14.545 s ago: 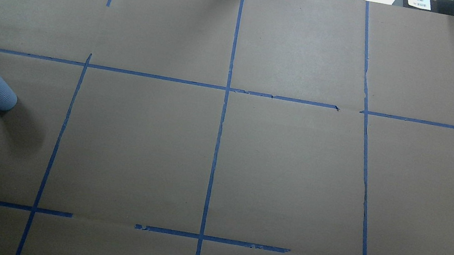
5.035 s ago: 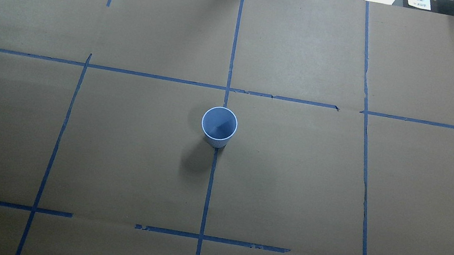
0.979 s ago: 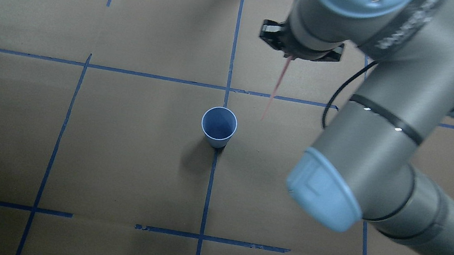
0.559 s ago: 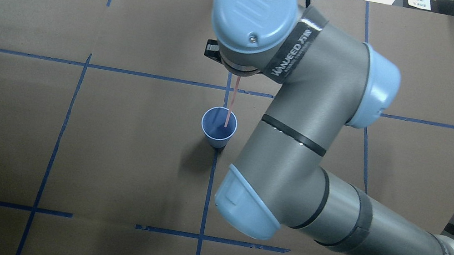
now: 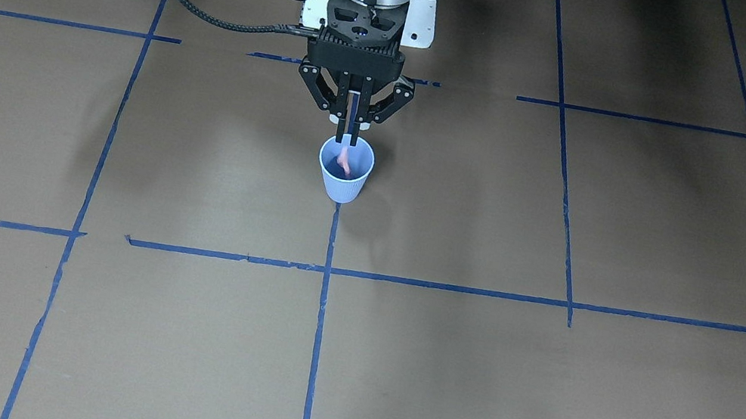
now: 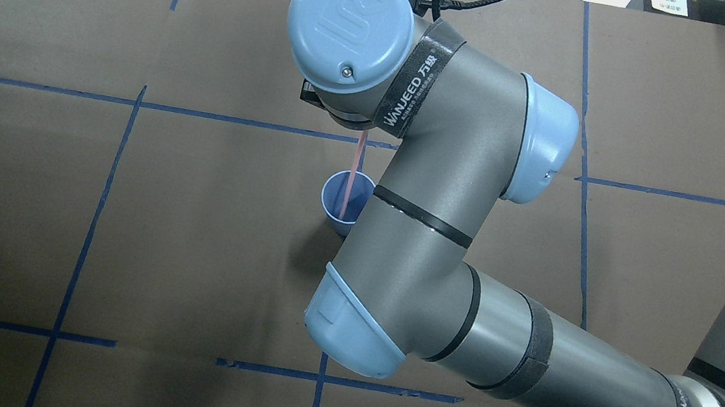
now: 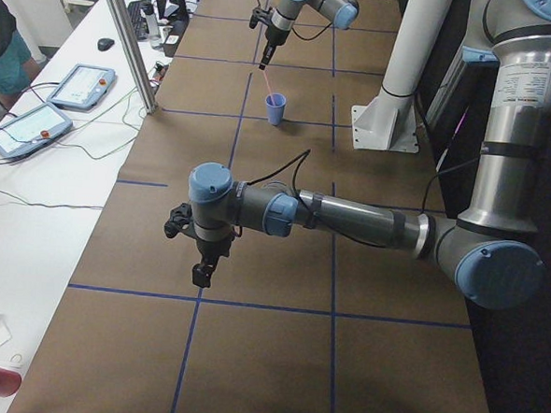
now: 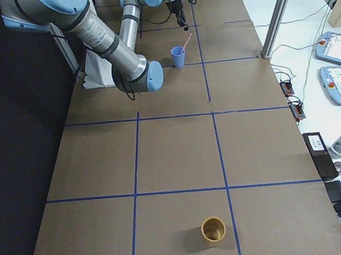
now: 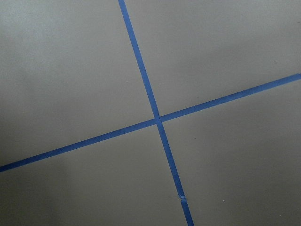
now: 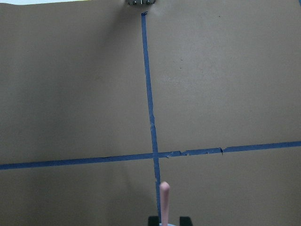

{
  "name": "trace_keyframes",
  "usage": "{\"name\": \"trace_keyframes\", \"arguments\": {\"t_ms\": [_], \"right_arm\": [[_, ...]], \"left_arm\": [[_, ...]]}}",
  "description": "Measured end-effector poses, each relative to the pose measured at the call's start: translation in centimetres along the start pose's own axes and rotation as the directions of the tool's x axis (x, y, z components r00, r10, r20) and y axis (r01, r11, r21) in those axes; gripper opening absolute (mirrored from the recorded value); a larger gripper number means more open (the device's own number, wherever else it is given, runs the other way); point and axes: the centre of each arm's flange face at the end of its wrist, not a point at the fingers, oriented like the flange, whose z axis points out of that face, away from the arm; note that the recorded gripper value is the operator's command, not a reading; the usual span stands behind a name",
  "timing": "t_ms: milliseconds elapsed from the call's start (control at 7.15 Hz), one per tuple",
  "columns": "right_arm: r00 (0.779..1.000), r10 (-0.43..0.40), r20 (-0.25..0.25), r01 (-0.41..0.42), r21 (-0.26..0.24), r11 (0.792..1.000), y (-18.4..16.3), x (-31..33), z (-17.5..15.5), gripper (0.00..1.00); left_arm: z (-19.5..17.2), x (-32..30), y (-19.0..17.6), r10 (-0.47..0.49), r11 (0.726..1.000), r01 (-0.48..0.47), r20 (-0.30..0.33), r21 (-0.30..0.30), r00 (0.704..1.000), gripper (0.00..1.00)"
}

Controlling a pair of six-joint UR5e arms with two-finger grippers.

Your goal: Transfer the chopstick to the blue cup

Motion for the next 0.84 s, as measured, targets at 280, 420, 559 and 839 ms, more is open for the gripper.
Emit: {"name": "trace_keyframes", "arguments": {"t_ms": [280,420,559,839], "right_arm": [[1.0,0.0,0.006,0.0,0.002,1.0,0.0,0.1,-0.4,1.0],[1.0,0.001,0.013,-0.001,0.004,1.0,-0.1,0.6,-1.0,1.0],[1.0,0.0,0.01,0.0,0.001,1.0,-0.2,2.8,-1.7,1.0],[0.998,-0.061,0.017,0.062,-0.036,0.997,-2.1,13.3,-3.7,1.0]], "left_arm": [[-0.3,0.2,-0.2,-0.009,1.0,0.009,0.001,0.006,1.0,1.0],[-0.4,0.3,-0.2,-0.01,1.0,0.01,0.001,0.008,1.0,1.0],[-0.3,0.3,-0.2,-0.011,1.0,0.011,-0.002,0.007,1.0,1.0],[-0.1,0.3,0.1,-0.018,1.0,0.018,-0.034,0.005,0.999,1.0]]}}
